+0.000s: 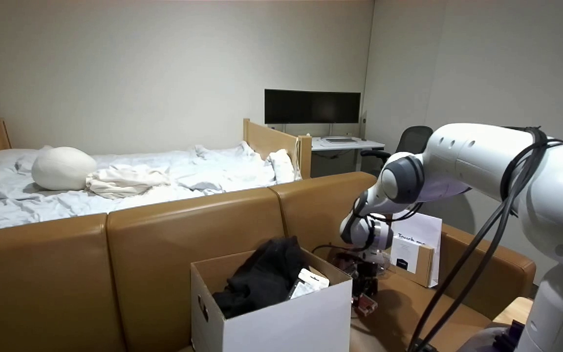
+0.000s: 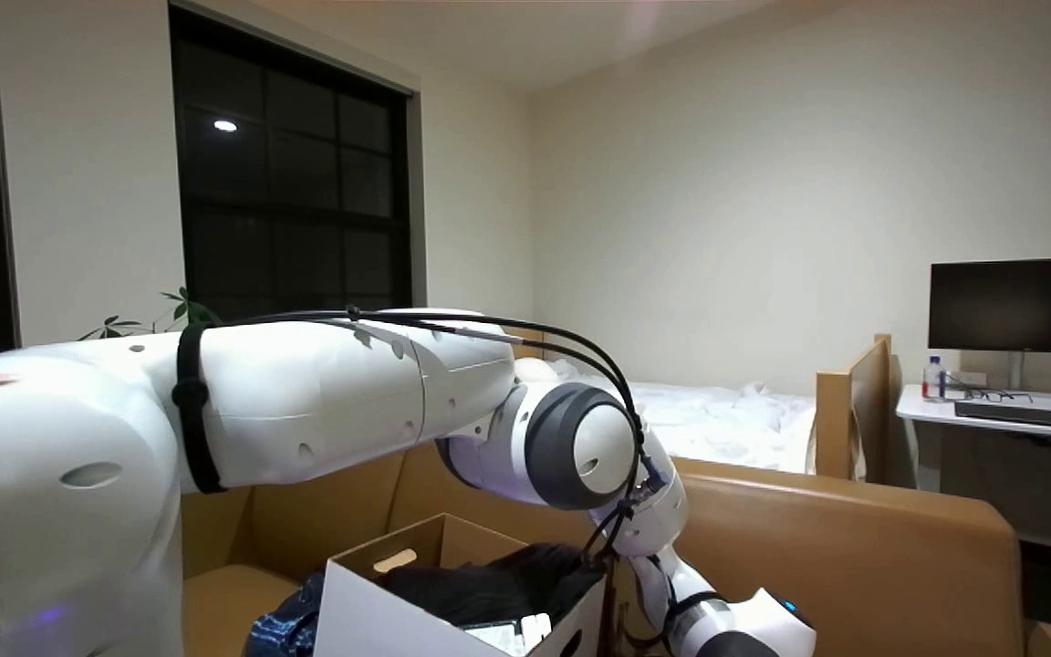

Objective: Pick up the packet and the card box and put them in the storage box

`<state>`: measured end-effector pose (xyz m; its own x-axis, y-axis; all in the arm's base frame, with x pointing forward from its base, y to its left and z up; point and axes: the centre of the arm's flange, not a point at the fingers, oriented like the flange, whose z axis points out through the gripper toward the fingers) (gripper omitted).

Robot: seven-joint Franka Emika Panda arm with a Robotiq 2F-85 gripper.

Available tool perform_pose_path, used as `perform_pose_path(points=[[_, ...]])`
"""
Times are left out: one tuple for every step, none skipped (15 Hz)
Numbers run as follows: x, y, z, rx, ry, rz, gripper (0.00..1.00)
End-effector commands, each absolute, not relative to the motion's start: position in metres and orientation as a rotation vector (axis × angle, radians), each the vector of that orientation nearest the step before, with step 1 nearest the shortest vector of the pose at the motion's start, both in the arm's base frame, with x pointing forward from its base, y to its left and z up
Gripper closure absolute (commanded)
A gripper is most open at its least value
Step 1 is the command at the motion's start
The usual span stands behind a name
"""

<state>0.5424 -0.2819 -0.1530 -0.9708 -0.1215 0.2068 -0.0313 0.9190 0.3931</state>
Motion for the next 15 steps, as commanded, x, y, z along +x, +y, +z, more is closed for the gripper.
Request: perform_pose_path(points=[[0.519,-0.306,-0.126,0.184,-2.908,-0.678,0.49],[0.519,-0.31,-0.118,0.236,-2.908,-0.706,0.49],[0.518,-0.31,-0.106,0.313,-2.895,-0.731,0.49],[0.517,-0.312,-0.097,0.378,-2.888,-0.758,0.49],[0.518,-0.308,-0.083,0.456,-2.861,-0.793,0.49],[0.518,-0.305,-0.071,0.526,-2.835,-0.818,0.49],[0.519,-0.301,-0.056,0.595,-2.81,-0.843,0.49],[0.521,-0.298,-0.041,0.661,-2.779,-0.874,0.49],[0.522,-0.294,-0.026,0.728,-2.747,-0.903,0.49],[0.523,-0.291,-0.013,0.79,-2.716,-0.922,0.49],[0.519,-0.284,0.006,0.846,-2.692,-0.932,0.49],[0.518,-0.279,0.023,0.904,-2.66,-0.949,0.49],[0.515,-0.269,0.041,0.966,-2.627,-0.951,0.49],[0.514,-0.256,0.054,1.028,-2.595,-0.933,0.49],[0.514,-0.247,0.068,1.068,-2.58,-0.912,0.49]])
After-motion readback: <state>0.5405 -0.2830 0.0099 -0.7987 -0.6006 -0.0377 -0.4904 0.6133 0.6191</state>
